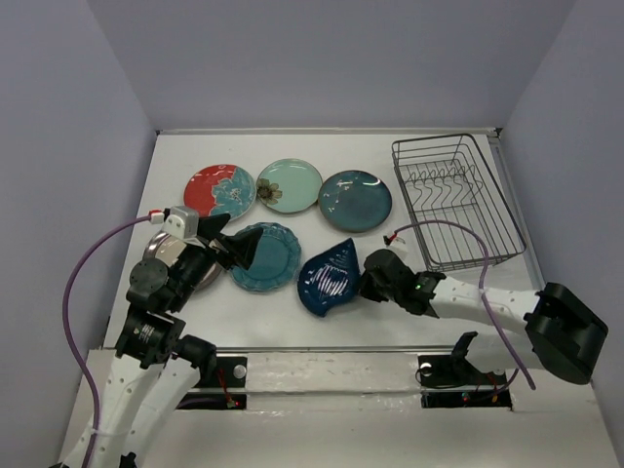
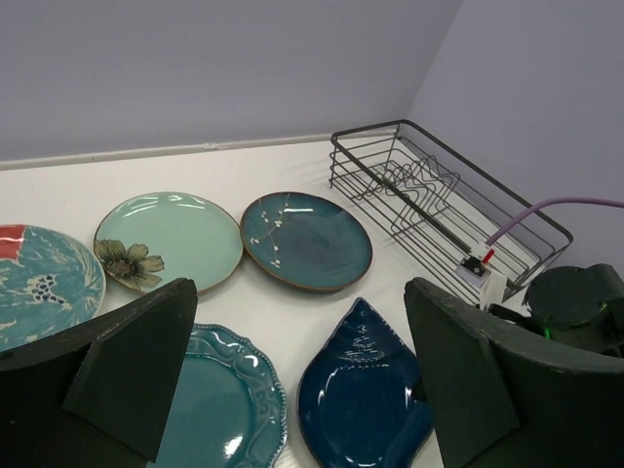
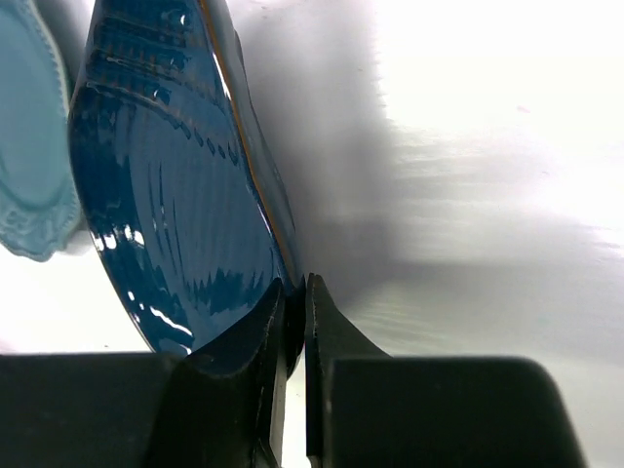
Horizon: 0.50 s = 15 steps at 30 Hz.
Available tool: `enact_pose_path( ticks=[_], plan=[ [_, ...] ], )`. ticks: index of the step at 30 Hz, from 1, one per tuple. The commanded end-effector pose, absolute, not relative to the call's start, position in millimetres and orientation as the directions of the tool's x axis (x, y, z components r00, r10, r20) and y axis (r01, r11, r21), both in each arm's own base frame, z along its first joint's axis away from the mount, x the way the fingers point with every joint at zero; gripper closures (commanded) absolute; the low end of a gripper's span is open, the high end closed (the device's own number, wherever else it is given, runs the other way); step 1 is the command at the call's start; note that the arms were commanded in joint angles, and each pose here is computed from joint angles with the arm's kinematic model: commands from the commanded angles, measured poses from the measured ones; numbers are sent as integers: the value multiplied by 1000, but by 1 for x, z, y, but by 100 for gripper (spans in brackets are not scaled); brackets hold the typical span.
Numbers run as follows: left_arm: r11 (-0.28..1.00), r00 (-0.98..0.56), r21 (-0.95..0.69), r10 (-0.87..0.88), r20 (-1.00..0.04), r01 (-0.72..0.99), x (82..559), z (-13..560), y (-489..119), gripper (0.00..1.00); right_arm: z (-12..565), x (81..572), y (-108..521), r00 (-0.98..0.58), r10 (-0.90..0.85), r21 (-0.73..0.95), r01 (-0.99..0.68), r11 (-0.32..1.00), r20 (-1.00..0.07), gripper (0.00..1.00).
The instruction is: Load the plates into the dish rack
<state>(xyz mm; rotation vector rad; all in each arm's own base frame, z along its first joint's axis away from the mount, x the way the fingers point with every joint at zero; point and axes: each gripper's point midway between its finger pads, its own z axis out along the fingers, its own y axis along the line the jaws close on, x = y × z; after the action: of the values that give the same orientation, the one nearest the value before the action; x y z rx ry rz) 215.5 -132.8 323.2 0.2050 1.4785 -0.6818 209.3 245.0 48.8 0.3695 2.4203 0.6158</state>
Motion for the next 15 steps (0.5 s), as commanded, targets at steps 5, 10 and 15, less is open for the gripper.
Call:
enact_pose_path(
  ticks=[5, 10, 15],
  plan=[
    [788, 9, -253, -312, -950, 561, 208, 345, -132, 1, 173, 234, 196, -612, 123, 210, -72, 975, -781, 93],
    [784, 19, -253, -319, -947, 567, 206, 348, -132, 1, 277, 280, 137, -445, -128, -166, 47, 985, -886, 93],
    [775, 32, -249, -327, -944, 581, 199, 352, -133, 1, 336, 327, 101, -412, -236, -334, 185, 924, -880, 93]
  ],
)
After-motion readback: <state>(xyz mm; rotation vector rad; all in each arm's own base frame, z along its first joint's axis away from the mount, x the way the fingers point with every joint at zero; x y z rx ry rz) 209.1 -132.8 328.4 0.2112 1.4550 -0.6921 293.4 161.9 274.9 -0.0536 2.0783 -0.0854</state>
